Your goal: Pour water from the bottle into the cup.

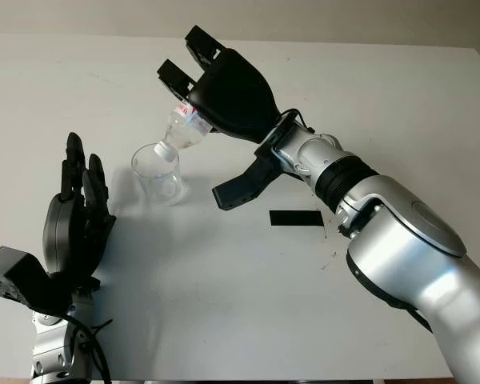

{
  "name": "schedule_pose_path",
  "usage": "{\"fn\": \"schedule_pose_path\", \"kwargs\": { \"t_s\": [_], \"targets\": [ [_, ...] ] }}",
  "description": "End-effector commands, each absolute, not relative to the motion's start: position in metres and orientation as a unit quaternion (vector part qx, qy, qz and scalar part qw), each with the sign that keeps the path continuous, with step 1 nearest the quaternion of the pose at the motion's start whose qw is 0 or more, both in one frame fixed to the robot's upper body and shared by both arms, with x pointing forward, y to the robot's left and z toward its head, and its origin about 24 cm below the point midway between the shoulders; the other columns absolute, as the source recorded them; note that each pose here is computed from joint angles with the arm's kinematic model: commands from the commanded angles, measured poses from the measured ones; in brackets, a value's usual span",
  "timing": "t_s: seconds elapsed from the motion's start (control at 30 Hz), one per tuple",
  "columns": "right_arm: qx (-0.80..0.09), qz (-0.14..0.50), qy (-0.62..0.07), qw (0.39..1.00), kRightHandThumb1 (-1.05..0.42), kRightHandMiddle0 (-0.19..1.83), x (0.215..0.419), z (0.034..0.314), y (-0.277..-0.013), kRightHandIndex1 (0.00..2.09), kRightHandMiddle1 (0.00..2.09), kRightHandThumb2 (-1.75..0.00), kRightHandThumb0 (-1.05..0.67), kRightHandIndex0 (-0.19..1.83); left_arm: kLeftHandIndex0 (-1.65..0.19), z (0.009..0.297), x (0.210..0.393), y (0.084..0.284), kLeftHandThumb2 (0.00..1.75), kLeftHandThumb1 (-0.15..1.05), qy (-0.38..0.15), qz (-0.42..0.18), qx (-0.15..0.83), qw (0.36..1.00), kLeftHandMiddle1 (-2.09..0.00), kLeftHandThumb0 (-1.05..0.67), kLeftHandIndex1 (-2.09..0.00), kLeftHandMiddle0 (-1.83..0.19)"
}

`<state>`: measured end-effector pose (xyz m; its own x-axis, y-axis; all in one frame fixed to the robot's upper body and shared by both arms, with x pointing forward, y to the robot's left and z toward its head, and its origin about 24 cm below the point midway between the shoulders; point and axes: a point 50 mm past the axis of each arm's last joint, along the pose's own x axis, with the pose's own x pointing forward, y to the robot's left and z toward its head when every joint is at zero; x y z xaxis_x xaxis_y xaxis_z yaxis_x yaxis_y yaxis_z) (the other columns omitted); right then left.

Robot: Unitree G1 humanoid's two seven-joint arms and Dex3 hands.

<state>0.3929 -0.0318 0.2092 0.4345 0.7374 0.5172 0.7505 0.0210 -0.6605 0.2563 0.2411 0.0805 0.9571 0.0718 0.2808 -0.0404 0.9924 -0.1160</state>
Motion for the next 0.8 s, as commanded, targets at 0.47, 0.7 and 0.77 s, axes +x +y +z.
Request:
{"fn": "schedule_pose_path", "kwargs": {
  "t_s": [0.47,0.7,0.77],
  "targets": [
    [-0.235,0.088,-0.253,0.934,-1.05,1.19,0.409,0.21,-0.107,2.09,2.09,-0.19,-0.22,1.19,0.19,0.059,0.248,0.241,0.72,1.05,-0.106,0.038,-0.069,0.991,0.0,-0.76,0.0,0.19],
    [-0.069,0.123,-0.178,0.974,-1.05,1.15,0.387,0.184,-0.148,2.09,2.09,-0.22,-0.18,1.14,0.19,0.061,0.251,0.244,0.71,1.05,-0.107,0.036,-0.07,0.991,0.0,-0.76,0.0,0.19],
    [-0.02,0.129,-0.157,0.979,-1.05,1.08,0.377,0.179,-0.156,2.09,2.09,-0.24,-0.17,1.16,0.19,0.063,0.252,0.244,0.72,1.05,-0.108,0.035,-0.071,0.991,0.0,-0.76,0.0,0.19]
  ]
}}
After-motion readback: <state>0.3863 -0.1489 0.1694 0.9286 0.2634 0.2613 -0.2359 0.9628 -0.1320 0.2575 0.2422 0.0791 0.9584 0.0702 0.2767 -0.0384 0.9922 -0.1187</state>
